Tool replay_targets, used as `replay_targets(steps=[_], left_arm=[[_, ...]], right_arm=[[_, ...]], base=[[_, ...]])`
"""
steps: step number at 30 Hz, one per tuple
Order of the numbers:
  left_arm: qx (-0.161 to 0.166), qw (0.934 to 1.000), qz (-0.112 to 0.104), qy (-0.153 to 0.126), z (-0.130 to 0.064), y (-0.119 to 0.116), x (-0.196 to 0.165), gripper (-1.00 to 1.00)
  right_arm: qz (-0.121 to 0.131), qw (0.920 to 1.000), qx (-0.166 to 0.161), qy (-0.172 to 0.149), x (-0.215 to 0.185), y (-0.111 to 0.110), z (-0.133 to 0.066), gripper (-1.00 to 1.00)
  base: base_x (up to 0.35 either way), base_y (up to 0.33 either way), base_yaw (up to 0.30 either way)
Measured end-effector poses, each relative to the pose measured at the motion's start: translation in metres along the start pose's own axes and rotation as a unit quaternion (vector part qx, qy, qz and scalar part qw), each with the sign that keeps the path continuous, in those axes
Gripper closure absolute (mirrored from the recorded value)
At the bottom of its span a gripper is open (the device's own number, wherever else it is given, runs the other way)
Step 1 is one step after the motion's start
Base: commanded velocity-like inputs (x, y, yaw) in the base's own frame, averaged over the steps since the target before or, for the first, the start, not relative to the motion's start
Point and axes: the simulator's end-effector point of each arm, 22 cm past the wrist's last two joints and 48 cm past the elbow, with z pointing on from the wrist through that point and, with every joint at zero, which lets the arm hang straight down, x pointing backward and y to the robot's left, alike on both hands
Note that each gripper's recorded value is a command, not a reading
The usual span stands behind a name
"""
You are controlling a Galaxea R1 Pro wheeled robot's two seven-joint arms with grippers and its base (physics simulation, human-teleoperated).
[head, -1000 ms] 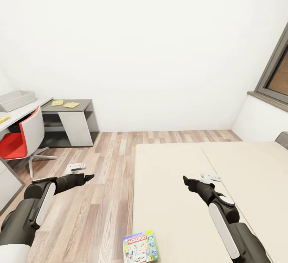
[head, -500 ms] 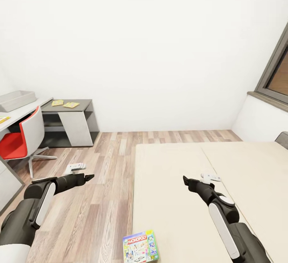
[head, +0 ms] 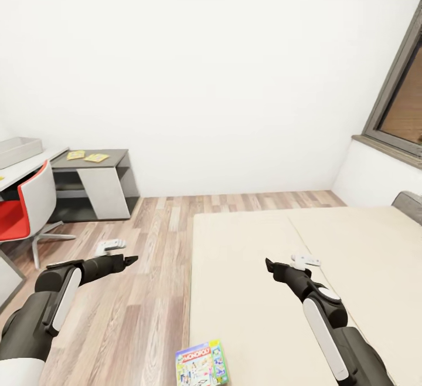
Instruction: Put all the toys in the child's room - the three board games (two on the bed and one on the table), the two jigsaw puzzles on the table, and the tennis ball on the table - inside the toy box on the table in the child's room.
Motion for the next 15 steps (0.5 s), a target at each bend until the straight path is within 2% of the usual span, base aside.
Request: replay_targets(steps=[15], left_arm=[[0.002,0.9999,0.002,-0.011,-0.0084,-0.0035,-0.0094,-1.0]], right_arm=[[0.001,0.9999,-0.006,-0.01,-0.009,0.0075,-0.0061,-1.0]], base=[[0.0,0.0,-0.074]])
